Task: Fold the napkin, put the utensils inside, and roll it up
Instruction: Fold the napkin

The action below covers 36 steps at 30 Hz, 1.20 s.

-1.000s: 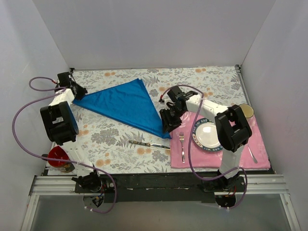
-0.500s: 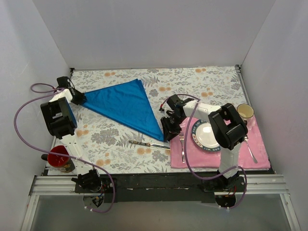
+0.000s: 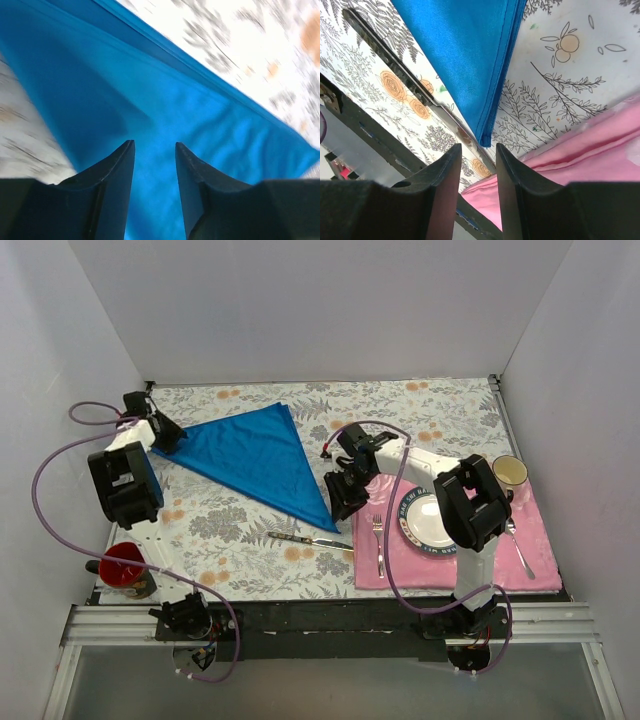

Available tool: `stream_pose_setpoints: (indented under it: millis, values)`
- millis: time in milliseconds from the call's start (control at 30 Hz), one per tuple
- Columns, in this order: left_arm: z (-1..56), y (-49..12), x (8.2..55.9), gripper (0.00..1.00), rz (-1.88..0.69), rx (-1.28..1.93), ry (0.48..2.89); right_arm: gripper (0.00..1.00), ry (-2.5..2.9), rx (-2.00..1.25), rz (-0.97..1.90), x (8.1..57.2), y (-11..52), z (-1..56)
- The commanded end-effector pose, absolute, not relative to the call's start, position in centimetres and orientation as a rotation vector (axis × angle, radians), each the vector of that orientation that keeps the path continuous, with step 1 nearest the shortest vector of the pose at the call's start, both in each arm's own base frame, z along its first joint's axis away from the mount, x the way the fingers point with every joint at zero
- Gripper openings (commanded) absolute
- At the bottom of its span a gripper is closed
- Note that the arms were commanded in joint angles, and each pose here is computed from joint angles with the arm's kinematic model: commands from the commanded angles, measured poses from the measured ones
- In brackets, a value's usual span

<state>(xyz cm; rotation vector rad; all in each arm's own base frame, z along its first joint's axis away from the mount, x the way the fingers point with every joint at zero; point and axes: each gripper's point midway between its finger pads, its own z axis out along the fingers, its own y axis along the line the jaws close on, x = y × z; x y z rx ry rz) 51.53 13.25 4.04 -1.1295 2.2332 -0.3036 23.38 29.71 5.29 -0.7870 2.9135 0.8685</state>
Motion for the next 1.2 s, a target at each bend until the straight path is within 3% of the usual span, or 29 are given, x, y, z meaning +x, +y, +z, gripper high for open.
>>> stream_pose_setpoints:
  millis: [0,233,433,633,1000,1167]
  values:
    - [13.3,6.0,54.1,0.39,-0.483,-0.811,2.105,0.43,2.863,-0.826,0.85,24.3,29.9,7.3]
    - [12.5,-7.0,58.3,0.4,-0.778,-0.583,2.066,0.51,2.869,-0.845,0.908,25.7,31.8,7.0]
    - [11.7,-14.0,60.1,0.31,-0.889,-0.502,2.054,0.41,2.867,-0.846,0.96,26.3,33.3,6.5]
    - [9.2,-16.0,60.5,0.3,-0.92,-0.535,2.077,0.27,2.902,-0.857,0.97,24.4,33.1,5.1]
    - [5.6,-18.0,60.7,0.28,-0.959,-0.586,2.109,0.26,2.997,-0.836,0.91,20.1,29.5,1.7]
    - [8.7,-18.0,61.1,0.29,-0.944,-0.515,2.094,0.25,2.969,-0.871,0.849,20.9,29.2,2.9]
